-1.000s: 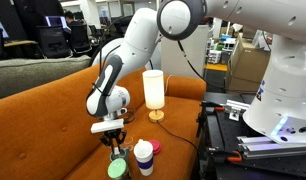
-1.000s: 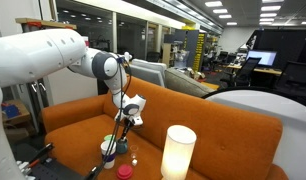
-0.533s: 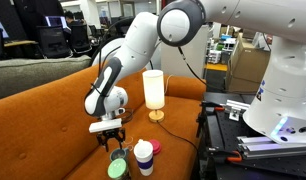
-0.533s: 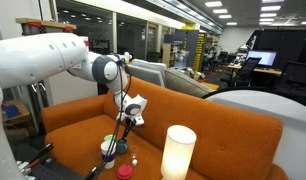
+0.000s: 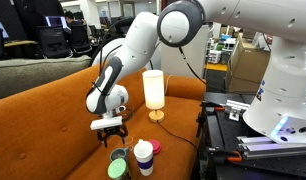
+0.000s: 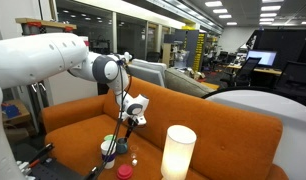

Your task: Place one white cube from the sofa in the blue mug

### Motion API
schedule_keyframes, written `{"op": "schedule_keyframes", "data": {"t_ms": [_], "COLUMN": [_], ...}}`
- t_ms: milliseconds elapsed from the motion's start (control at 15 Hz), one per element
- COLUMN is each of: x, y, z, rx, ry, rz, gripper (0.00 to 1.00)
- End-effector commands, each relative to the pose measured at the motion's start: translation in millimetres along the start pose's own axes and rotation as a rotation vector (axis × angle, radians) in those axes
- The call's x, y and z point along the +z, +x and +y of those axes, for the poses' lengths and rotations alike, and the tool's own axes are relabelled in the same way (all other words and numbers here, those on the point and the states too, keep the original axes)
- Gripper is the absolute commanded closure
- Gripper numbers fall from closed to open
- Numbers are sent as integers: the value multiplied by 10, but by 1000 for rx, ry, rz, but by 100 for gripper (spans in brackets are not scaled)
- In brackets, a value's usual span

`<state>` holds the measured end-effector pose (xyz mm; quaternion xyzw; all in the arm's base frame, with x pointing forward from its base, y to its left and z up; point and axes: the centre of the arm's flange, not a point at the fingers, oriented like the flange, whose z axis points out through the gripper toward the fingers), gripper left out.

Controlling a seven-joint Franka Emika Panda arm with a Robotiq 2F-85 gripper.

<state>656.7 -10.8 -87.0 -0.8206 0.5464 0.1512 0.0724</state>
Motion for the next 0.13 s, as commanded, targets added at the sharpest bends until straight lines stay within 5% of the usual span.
{"op": "schedule_keyframes", "data": {"t_ms": [0, 67], "x": [1, 1], "y": [-4, -4], "z": [-2, -2], "rx": [0, 0], "ry": [0, 0], "rz": [0, 0], "gripper": [0, 0]}}
